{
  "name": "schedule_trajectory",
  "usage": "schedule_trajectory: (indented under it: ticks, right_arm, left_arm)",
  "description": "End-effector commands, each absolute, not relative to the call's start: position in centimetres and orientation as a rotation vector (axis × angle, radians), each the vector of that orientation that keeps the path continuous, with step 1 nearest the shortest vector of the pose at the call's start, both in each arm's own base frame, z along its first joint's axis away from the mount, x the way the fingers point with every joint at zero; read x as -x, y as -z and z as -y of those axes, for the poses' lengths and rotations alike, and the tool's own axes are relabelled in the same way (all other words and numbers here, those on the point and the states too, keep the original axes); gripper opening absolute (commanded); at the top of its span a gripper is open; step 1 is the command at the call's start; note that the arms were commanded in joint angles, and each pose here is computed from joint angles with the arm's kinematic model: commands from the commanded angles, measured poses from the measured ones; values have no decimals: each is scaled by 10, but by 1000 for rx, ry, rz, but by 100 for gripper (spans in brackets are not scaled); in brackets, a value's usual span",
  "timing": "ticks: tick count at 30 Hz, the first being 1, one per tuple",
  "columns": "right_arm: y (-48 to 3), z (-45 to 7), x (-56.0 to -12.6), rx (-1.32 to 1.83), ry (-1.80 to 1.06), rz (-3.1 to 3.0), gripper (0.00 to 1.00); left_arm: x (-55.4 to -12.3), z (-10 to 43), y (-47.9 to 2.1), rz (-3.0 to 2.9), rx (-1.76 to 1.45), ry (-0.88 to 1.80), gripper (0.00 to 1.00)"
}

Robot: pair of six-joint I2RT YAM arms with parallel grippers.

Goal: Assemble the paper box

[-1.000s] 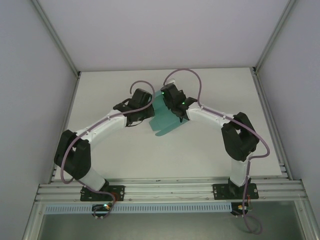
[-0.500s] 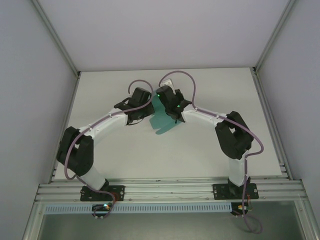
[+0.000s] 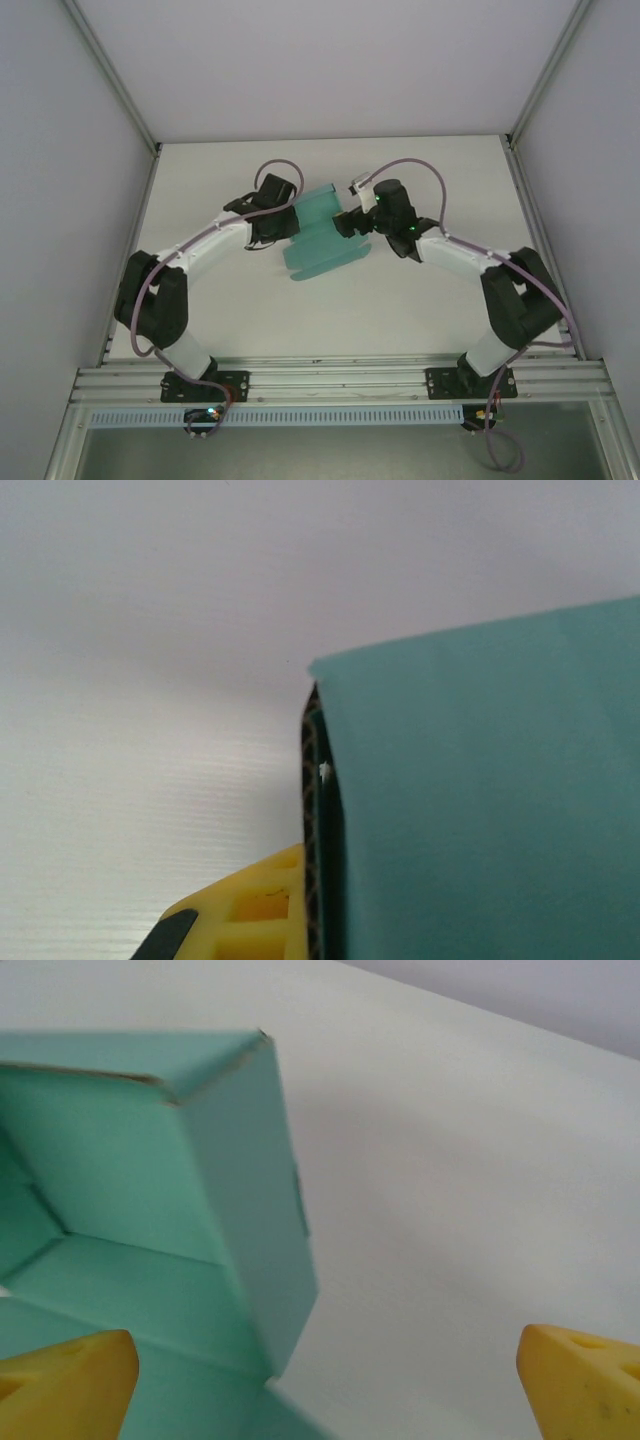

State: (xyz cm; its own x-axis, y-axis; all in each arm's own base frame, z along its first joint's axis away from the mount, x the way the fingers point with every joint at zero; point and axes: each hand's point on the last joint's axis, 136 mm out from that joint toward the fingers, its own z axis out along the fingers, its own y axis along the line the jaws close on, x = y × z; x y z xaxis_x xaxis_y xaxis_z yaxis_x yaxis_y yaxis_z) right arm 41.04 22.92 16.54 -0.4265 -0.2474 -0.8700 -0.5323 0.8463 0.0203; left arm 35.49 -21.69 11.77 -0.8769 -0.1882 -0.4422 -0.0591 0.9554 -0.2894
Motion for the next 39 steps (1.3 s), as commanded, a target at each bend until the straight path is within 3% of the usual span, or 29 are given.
schedule_trajectory:
  ticks: [1,8,16,23,31,39]
  right_arm:
    - [-198,-237,-391,610,-499,-1949,100]
    - [-221,-188,-373,433,-453,-2025,99]
    - [-194,-114,-355,173,-385,-2223,100]
    - [-173,-111,-344,173,-402,-2293,100]
    - [-158,-109,-341,164,-398,-2336,100]
    - [-148,-102,-337,99,-389,-2360,100]
  left_arm:
    - [-352,225,-120,-2657,38,390,0]
    - [-331,245,-117,-2765,-647,483,0]
    - [-288,218,-81,-2990,-1300,46,0]
    - [-301,230,-71,-2985,-1445,-178,0]
    - [-341,230,-35,-2876,-1595,-726,0]
    - [-377,267,-21,-2640,-1584,-826,0]
